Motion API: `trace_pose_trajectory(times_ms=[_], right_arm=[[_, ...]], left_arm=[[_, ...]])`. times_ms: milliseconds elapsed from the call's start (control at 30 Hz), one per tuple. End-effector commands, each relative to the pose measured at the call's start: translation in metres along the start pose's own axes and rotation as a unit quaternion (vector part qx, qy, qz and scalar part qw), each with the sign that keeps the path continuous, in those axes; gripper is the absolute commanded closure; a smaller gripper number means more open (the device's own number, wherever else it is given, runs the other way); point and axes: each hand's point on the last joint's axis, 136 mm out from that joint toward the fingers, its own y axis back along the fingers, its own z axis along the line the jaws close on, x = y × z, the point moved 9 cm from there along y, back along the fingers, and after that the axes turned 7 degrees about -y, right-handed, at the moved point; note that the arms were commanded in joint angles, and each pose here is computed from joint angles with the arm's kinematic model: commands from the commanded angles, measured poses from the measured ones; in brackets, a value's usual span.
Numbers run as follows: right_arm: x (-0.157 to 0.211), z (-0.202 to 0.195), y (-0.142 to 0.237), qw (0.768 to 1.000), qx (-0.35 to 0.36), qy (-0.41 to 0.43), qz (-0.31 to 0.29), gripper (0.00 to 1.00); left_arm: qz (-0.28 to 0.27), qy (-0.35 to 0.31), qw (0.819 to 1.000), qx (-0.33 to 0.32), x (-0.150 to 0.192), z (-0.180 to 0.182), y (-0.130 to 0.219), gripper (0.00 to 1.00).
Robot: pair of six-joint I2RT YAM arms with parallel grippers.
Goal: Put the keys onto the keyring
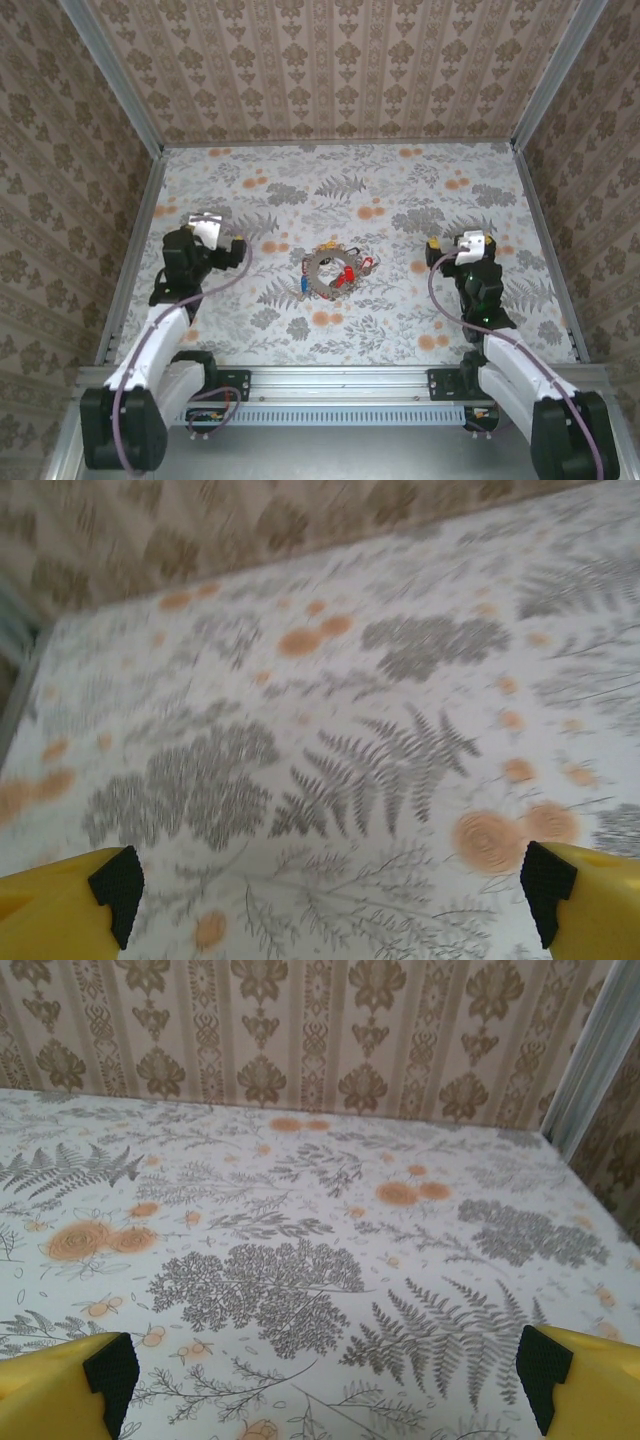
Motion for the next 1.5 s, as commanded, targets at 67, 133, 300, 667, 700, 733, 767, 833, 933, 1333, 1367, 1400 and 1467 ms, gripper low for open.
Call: trace_pose_trajectory(times_ms=[67,133,300,667,700,733,767,833,933,1333,1367,1400,1467], right_arm=[[0.002,0.000,-0.014,0.999,-0.003,-0.040,-0.036,0.00],[0.009,0.001,-0.023,0.999,-0.001,-0.044,-0.029,0.00],[0.020,0.003,-0.052,1.000,0.001,-0.021,-0.019,0.00],[0.022,-0.001,-0.094,0.995,0.083,-0.028,0.056,0.01],[0.022,-0.003,-0.094,0.994,0.085,-0.033,0.059,0.00],[0.021,-0.004,-0.095,0.994,0.085,-0.036,0.061,0.00],[0.022,-0.005,-0.095,0.994,0.086,-0.035,0.061,0.00],[0.021,-0.004,-0.095,0.994,0.085,-0.035,0.060,0.00],[0.022,-0.005,-0.095,0.994,0.085,-0.035,0.062,0.00],[0.021,-0.008,-0.098,0.994,0.075,-0.044,0.072,0.00],[0.022,-0.008,-0.098,0.994,0.074,-0.043,0.071,0.00],[0.021,-0.008,-0.097,0.994,0.074,-0.043,0.069,0.00],[0.021,-0.008,-0.097,0.994,0.074,-0.044,0.069,0.00]], left_arm=[[0.012,0.041,0.997,-0.059,0.024,0.011,-0.027,0.00],[0.009,0.040,0.997,-0.066,0.032,0.012,-0.037,0.00],[-0.020,0.038,0.997,-0.068,0.024,0.018,-0.053,0.00],[-0.016,0.049,0.996,-0.078,0.041,0.031,-0.085,0.00],[-0.023,0.045,0.995,-0.082,0.041,0.031,-0.086,0.00],[-0.019,0.049,0.995,-0.080,0.041,0.031,-0.086,0.00],[-0.017,0.049,0.996,-0.079,0.041,0.031,-0.086,0.00],[-0.016,0.049,0.995,-0.080,0.041,0.031,-0.086,0.00],[-0.016,0.047,0.995,-0.084,0.041,0.031,-0.086,0.00],[-0.017,0.045,0.995,-0.087,0.041,0.030,-0.086,0.00],[-0.017,0.045,0.995,-0.086,0.041,0.030,-0.086,0.00],[-0.018,0.045,0.995,-0.087,0.041,0.030,-0.086,0.00],[-0.018,0.045,0.995,-0.087,0.041,0.030,-0.086,0.00]])
